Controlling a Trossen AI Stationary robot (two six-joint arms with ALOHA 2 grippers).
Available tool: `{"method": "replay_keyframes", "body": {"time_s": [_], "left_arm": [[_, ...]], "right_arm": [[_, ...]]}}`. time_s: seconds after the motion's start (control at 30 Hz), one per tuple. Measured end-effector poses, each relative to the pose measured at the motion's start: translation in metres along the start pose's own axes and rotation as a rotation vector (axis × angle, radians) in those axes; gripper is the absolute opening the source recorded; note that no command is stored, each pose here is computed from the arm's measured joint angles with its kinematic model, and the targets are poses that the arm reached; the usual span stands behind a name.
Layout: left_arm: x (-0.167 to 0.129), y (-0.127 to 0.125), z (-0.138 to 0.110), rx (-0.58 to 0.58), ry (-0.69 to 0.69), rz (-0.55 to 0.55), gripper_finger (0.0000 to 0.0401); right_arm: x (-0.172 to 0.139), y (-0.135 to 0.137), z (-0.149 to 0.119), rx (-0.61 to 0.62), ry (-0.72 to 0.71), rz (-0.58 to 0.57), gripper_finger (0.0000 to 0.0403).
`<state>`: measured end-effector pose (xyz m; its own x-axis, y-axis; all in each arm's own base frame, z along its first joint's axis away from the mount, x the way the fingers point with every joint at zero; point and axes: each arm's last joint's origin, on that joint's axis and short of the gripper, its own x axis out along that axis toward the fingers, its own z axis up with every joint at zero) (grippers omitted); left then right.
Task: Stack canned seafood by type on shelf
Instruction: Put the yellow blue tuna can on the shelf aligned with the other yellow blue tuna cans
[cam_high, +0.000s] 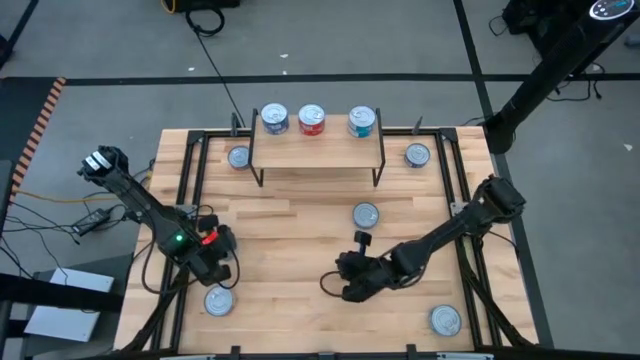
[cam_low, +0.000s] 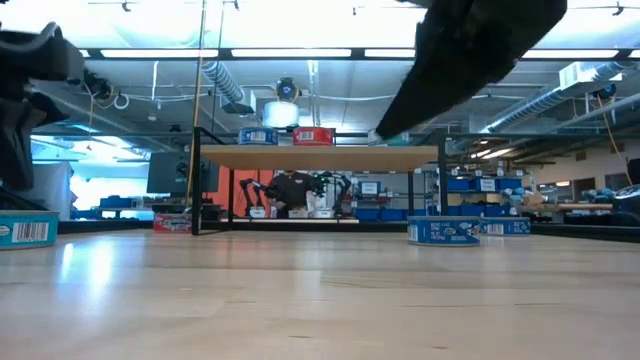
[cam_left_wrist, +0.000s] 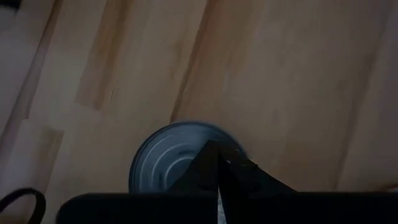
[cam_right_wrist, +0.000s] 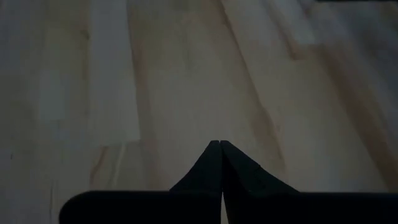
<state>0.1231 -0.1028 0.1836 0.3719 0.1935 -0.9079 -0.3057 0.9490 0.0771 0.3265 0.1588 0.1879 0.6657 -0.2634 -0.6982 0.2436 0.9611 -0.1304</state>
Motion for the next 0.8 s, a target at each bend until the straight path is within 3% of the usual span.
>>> {"method": "replay_keyframes", "body": {"time_s": [0.33,0.53,0.8], "left_arm": [[0.018,0.004,-0.011,-0.075,0.029,0.048,0.0005],[0.029,-0.012,-0.007,-0.052,-0.074,-0.108,0.0005],[0.037,-0.029,0.005,-0.002,-0.182,-0.217,0.0005]], "right_arm": [[-0.016,0.004,0.002,0.004,-0.051,-0.016,0.0006],[-0.016,0.004,0.002,0.009,-0.051,-0.017,0.0007],[-0.016,0.004,0.002,0.010,-0.051,-0.017,0.0007]]}}
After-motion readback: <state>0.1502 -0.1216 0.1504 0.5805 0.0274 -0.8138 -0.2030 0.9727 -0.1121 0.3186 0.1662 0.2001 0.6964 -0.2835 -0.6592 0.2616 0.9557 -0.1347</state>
